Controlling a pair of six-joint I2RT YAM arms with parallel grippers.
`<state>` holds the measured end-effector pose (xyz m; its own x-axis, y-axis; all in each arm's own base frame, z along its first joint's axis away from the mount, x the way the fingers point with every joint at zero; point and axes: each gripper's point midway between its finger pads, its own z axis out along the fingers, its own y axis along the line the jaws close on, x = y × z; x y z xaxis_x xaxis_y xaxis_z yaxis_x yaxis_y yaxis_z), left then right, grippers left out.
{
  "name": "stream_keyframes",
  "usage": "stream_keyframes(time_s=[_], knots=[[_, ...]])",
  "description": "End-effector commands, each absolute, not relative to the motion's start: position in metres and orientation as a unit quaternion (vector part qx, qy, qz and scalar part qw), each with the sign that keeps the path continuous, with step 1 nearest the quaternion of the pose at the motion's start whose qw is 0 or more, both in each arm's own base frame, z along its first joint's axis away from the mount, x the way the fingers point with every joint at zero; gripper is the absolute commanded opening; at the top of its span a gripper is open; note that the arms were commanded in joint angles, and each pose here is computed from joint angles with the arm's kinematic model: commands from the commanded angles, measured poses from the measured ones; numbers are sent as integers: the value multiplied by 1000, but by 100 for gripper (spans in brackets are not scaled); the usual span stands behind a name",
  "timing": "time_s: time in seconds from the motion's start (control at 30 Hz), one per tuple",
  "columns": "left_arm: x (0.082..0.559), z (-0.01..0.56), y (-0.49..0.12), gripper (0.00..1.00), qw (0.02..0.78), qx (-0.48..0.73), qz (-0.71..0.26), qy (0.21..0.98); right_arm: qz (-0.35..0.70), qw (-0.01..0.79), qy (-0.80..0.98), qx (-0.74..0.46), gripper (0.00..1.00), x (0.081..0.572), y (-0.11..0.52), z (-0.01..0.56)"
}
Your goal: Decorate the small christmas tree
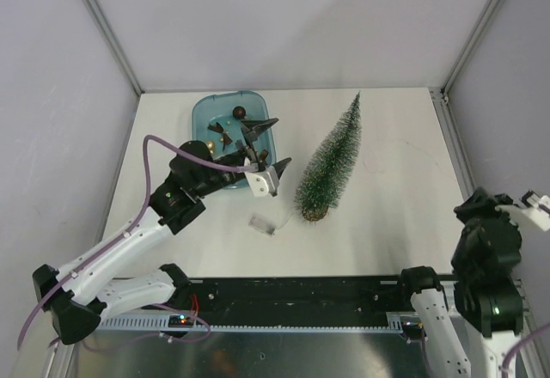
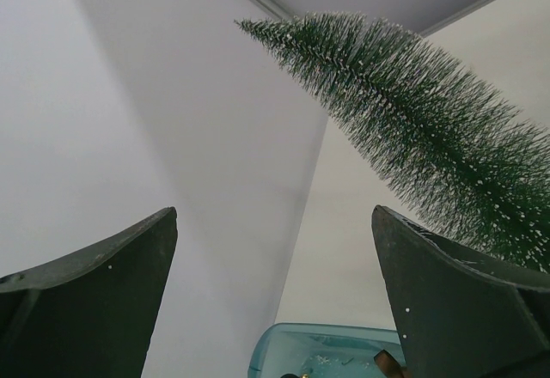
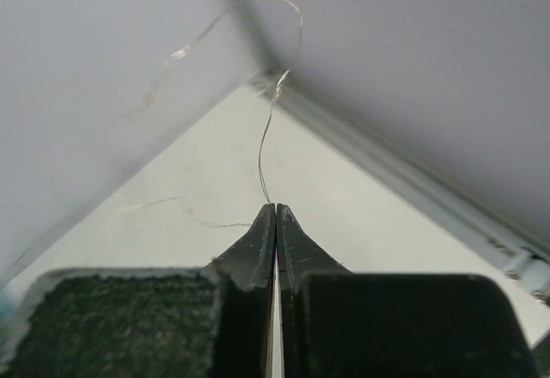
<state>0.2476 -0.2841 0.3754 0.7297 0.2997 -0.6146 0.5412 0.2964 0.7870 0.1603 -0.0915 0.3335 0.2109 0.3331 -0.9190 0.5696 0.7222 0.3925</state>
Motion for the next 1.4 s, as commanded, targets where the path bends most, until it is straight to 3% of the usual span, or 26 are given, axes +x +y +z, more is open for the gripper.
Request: stream_keyframes(time_s=[0.0,0.2,0.37,0.53,0.7,0.97,1.1,1.27,1.37], knots=[[235,409,-276,100,748,560,-83,348,69,690,679,243,0,135,-28,338],[235,412,-276,100,748,559,-79,349,200,711,672,48,0,103,45,380],[233,406,-281,100,741,570,-85,344,227,697,680,7,0,85,62,377],[208,405,-304,100,727,603,-118,306,215,704,676,32,0,69,54,372],[176,404,-345,100,710,641,-148,253,149,746,632,151,0,32,9,383],[168,392,-396,100,683,668,-177,237,-5,710,611,351,0,-26,-67,375],[168,387,-413,100,675,679,-180,228,-54,695,599,395,0,-32,-89,372],[166,382,-426,100,669,688,-179,215,-3,690,612,388,0,-10,-85,360],[162,383,-432,100,667,690,-186,211,54,738,592,318,0,-8,-65,376]])
